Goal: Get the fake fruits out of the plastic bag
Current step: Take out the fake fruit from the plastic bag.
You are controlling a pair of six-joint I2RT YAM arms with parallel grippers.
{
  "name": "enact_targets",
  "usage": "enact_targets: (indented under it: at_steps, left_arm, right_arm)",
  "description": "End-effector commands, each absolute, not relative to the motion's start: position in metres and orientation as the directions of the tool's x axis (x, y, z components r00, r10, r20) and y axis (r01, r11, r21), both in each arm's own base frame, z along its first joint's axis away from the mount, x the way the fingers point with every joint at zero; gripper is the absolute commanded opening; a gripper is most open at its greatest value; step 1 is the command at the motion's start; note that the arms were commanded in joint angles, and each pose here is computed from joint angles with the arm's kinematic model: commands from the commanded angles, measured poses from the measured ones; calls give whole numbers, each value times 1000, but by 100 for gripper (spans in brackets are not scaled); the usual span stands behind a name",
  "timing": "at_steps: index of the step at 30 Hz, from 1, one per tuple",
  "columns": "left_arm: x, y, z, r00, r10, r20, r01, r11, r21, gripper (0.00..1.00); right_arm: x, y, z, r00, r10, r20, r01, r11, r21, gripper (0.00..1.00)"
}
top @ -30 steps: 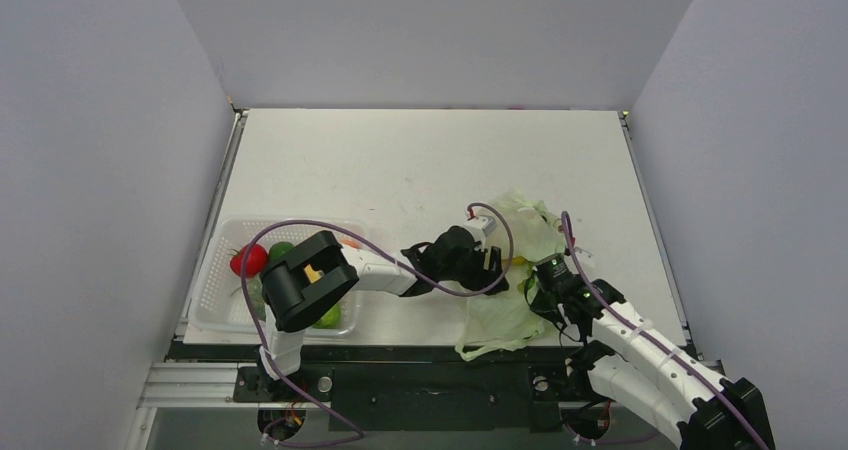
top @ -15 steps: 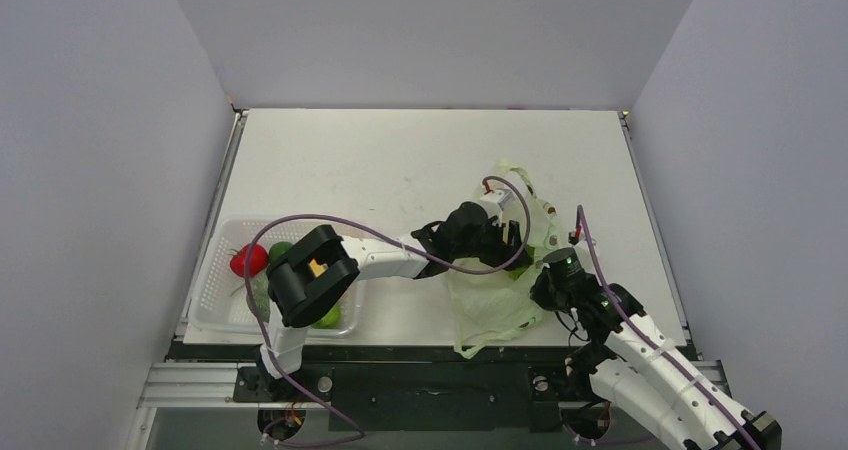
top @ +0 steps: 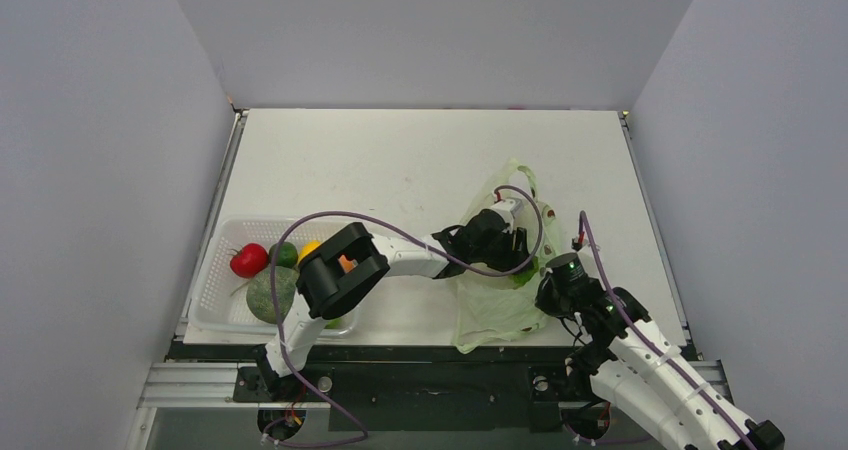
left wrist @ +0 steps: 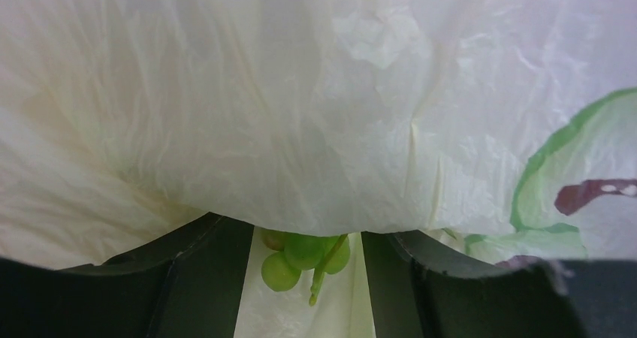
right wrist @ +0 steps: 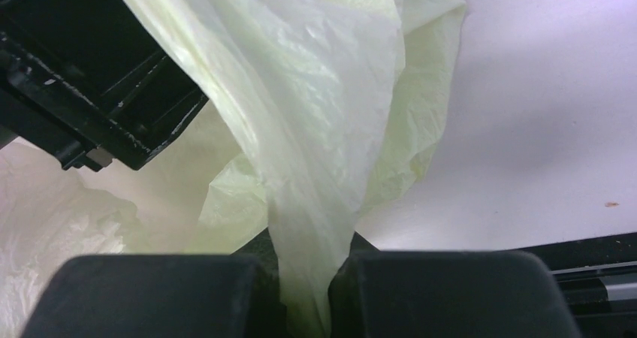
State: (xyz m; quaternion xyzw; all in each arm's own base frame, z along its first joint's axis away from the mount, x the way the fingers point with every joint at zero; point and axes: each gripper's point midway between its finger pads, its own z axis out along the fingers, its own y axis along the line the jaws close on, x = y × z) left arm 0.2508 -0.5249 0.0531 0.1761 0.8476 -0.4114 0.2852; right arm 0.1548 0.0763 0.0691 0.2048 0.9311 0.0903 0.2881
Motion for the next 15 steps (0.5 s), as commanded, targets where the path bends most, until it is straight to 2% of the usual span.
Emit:
enact_targets:
  at_steps: [1,4,9,13,15]
  left_arm:
    - [264,-537,70,-738,18,-675,539,617,-574,51]
    - [270,-539,58,-730,29,-683,530,655,-539,59]
    - [273,-546,37,-718,58,-694,517,712,-475,62]
    - [273,-544,9,-710,113,-695,503,773,-387,49]
    - [272,-543,1,-724,123,-679,494,780,-385,31]
  right_arm:
    - [151,74,81,-742,426,-518,307,903,302,0]
    - [151,74,81,-744,421,-519,301,904,303,0]
    - [153,74,83,-743,412,-527,296,909,294,0]
    - [155,75,85,-736,415,-536,287,907,309,0]
    - [155,76,86,-734,415,-538,281,906,316,0]
